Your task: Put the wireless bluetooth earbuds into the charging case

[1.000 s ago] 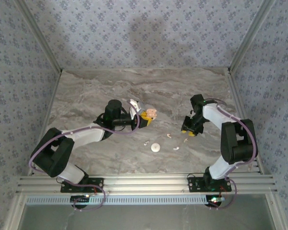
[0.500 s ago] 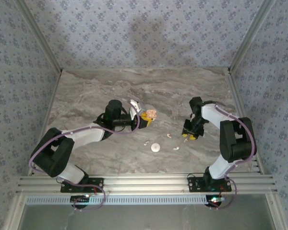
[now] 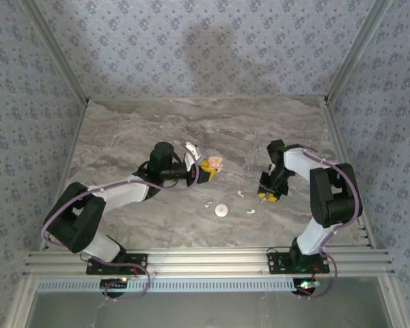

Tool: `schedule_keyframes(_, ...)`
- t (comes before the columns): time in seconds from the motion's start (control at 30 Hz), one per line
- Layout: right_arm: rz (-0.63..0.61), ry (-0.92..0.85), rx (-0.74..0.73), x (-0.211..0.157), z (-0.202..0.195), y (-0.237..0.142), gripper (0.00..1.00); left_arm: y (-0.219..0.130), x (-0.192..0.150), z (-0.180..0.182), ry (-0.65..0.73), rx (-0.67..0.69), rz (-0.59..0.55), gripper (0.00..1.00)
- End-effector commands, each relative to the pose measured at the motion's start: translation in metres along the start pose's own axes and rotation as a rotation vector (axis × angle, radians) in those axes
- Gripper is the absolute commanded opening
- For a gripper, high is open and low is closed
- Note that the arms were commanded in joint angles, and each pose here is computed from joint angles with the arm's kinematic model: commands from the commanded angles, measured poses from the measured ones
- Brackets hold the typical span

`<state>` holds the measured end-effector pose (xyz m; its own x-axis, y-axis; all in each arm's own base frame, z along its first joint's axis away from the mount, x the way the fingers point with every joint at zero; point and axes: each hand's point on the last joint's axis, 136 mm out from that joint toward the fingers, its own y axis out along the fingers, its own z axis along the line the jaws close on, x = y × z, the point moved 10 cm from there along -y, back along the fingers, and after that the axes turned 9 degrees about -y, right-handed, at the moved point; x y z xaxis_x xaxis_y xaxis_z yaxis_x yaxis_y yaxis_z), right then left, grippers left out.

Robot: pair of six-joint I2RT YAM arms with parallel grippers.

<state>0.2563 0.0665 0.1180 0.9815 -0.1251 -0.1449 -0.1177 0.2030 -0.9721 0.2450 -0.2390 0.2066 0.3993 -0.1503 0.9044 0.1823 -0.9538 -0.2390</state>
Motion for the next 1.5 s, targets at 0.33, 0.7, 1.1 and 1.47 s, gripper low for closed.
schedule_keyframes(0.33,0.023,-0.009,-0.033,-0.005,-0.004,0.012,0.24,-0.005,0.017,-0.006,0.049,-0.028,-0.031,0.20)
schedule_keyframes(0.7,-0.133,-0.019,-0.012,-0.012,-0.006,-0.004,0.22,-0.001,0.021,-0.004,0.044,-0.033,-0.037,0.20)
schedule_keyframes(1.1,-0.515,-0.083,0.105,-0.033,0.002,-0.048,0.20,0.014,0.025,0.001,0.052,-0.043,-0.089,0.19)
schedule_keyframes(1.47,-0.781,-0.189,0.188,-0.059,0.013,-0.072,0.20,0.025,0.022,0.002,0.080,-0.041,-0.163,0.19)
